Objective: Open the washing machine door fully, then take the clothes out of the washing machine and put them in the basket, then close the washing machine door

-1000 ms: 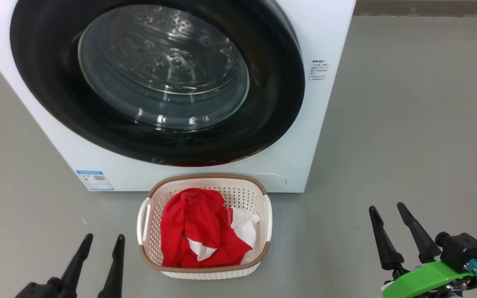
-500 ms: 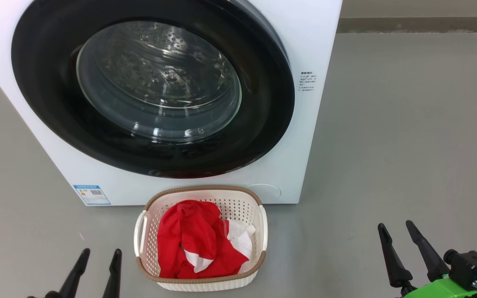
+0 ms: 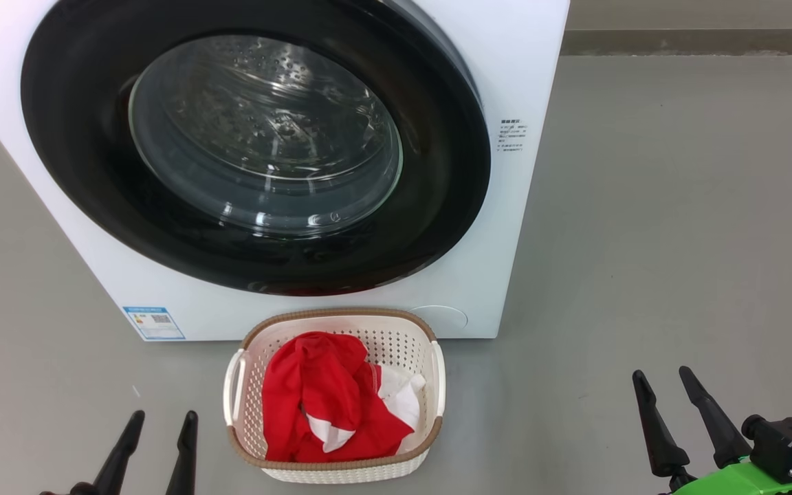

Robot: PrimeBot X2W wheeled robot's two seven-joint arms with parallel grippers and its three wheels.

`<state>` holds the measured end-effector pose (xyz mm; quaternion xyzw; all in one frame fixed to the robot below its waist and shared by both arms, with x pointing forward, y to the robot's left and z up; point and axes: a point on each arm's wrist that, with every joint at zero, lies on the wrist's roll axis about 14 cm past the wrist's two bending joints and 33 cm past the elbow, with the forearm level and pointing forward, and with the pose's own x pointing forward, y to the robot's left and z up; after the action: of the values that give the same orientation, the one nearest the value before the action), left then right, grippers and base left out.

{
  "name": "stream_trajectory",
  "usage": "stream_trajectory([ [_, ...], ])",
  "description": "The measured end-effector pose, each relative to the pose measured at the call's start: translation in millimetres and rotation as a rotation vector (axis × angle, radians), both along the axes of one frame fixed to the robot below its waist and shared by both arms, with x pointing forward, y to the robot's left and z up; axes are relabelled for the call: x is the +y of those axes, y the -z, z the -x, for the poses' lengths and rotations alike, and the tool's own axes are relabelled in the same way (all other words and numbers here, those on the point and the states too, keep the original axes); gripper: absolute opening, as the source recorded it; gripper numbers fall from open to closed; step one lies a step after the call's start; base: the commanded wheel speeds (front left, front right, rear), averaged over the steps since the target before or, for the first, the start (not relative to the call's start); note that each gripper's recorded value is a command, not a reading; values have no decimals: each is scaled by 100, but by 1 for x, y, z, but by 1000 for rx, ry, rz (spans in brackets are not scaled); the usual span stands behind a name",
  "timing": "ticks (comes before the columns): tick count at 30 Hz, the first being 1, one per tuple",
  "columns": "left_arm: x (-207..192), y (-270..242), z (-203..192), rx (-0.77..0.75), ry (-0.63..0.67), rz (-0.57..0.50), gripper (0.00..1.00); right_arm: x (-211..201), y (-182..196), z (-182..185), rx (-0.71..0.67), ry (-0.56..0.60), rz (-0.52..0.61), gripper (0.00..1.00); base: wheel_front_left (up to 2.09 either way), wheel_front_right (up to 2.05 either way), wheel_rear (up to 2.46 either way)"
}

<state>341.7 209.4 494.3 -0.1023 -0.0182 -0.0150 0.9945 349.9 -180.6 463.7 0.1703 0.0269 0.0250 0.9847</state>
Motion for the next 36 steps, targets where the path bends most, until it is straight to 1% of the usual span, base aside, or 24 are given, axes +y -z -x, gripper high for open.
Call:
stream_trajectory([
  [29, 3, -1, 2, -2, -10, -1, 100, 1, -1, -2, -2, -3, -2, 100, 0, 0, 0],
  [30, 3, 0, 2, 0, -10, 1, 0, 2, 0, -1, 0, -2, -3, 0, 0, 0, 0],
  [36, -9, 26, 8, 82, -7, 42, 0, 9, 24, 6, 78, 3, -30, 0, 0, 0, 0],
])
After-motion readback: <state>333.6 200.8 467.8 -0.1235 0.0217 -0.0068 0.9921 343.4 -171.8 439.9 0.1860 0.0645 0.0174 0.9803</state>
